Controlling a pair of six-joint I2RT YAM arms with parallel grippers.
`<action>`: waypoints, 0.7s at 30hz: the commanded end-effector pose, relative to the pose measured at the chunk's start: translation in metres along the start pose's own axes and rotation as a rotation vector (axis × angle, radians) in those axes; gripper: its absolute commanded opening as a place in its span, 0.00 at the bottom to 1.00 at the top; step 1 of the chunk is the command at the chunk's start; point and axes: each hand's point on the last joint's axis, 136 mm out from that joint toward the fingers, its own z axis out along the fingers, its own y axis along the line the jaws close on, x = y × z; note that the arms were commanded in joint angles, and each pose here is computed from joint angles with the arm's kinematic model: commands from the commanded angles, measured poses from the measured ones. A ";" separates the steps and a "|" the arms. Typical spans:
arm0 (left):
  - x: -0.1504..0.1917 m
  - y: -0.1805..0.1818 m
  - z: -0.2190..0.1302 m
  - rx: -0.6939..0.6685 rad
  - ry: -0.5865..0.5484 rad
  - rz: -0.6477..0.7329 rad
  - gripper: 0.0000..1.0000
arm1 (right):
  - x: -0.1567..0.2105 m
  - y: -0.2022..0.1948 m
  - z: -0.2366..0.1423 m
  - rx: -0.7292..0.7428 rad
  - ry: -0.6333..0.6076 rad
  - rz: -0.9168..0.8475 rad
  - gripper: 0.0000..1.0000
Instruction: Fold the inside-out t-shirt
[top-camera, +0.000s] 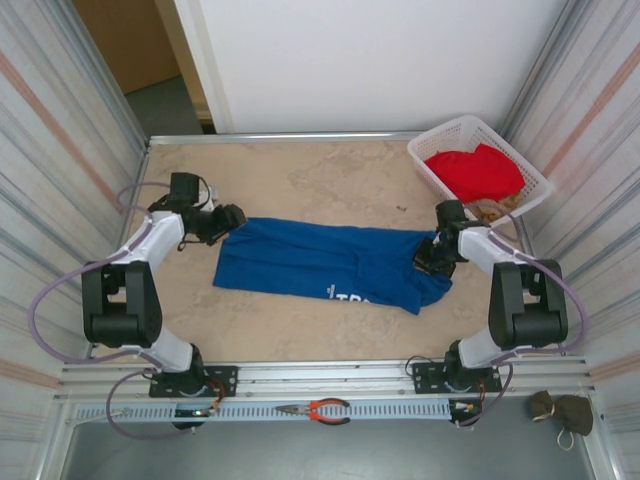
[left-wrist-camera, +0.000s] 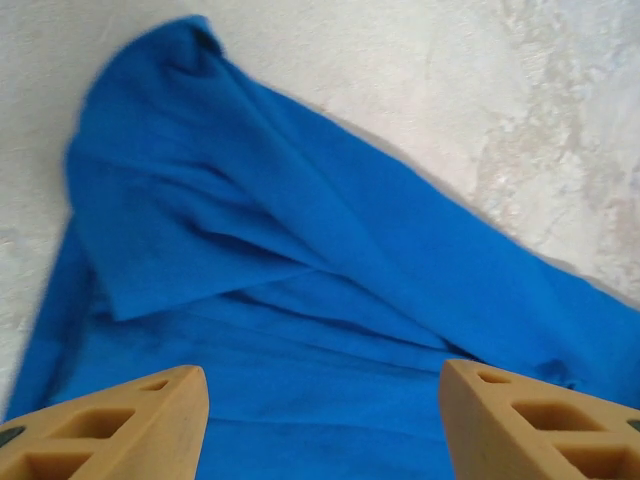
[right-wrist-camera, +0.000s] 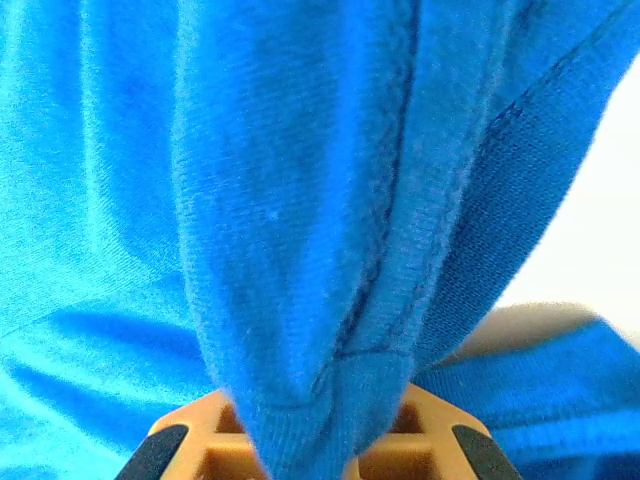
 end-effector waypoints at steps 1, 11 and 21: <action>0.008 0.017 0.011 -0.108 0.051 0.044 0.63 | -0.021 -0.003 -0.031 -0.002 -0.072 0.024 0.00; 0.027 -0.024 0.034 -0.072 0.077 0.142 0.63 | -0.033 0.017 -0.063 -0.046 -0.067 -0.036 0.00; 0.051 -0.011 0.083 -0.112 0.176 0.127 0.63 | -0.005 0.087 -0.079 -0.027 -0.078 -0.186 0.00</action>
